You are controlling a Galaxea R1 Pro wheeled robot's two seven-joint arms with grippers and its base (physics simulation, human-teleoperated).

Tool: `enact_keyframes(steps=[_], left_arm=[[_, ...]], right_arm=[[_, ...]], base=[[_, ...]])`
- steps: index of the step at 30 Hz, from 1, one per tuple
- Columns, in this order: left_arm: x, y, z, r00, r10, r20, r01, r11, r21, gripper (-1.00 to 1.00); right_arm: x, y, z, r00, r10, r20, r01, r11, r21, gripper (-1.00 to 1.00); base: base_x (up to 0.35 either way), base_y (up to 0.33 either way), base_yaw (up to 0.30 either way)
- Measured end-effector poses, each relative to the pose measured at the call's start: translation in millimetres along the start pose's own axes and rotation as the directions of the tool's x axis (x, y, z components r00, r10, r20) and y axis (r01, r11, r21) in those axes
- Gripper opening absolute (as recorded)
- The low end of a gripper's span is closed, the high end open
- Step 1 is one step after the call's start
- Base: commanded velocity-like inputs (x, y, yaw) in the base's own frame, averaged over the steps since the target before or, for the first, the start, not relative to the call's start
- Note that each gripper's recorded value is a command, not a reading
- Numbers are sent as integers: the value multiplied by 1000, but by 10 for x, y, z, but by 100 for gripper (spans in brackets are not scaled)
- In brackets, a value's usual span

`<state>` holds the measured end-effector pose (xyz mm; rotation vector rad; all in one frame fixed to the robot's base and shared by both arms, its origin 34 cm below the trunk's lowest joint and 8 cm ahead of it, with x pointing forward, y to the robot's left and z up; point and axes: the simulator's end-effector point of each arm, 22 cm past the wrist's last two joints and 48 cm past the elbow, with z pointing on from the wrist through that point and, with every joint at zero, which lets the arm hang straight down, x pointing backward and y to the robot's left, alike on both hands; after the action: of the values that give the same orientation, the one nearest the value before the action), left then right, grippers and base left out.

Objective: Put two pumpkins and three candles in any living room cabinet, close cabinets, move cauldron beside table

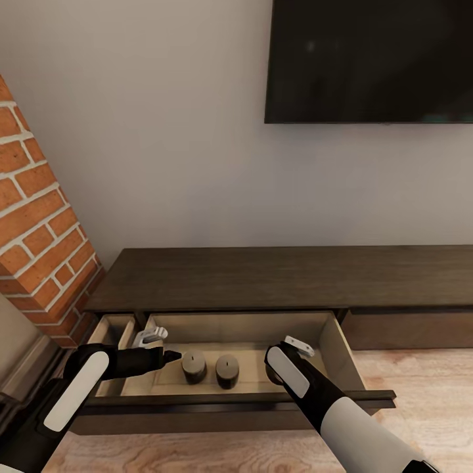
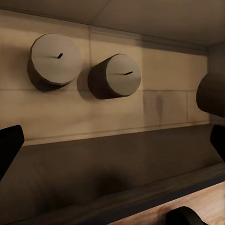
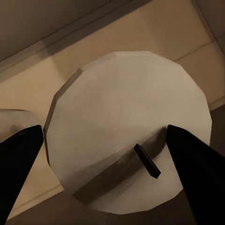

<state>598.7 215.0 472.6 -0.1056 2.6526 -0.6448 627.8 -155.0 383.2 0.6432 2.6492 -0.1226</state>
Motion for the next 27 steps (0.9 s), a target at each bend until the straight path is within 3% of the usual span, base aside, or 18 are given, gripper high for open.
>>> enact_keyframes(steps=[5,6,19,27], left_arm=[[0,-1,0,1000,0,0,0,1000,1,100],[0,-1,0,1000,0,0,0,1000,0,100],[-3,-1,-2,1000,-1,1,1,1000,1,100],[-104,-77,-126,1000,-1,0,1,1000,1,100]], right_arm=[[1,1,0,1000,0,0,0,1000,0,-100],[1,1,0,1000,0,-1,0,1000,0,100],[3,-2,1,1000,-1,-1,1,1000,0,100],[-101,18,-143,1000,-2,-2,2,1000,1,100]], base=[[0,0,0],[0,0,0],[0,0,0],[0,0,0]])
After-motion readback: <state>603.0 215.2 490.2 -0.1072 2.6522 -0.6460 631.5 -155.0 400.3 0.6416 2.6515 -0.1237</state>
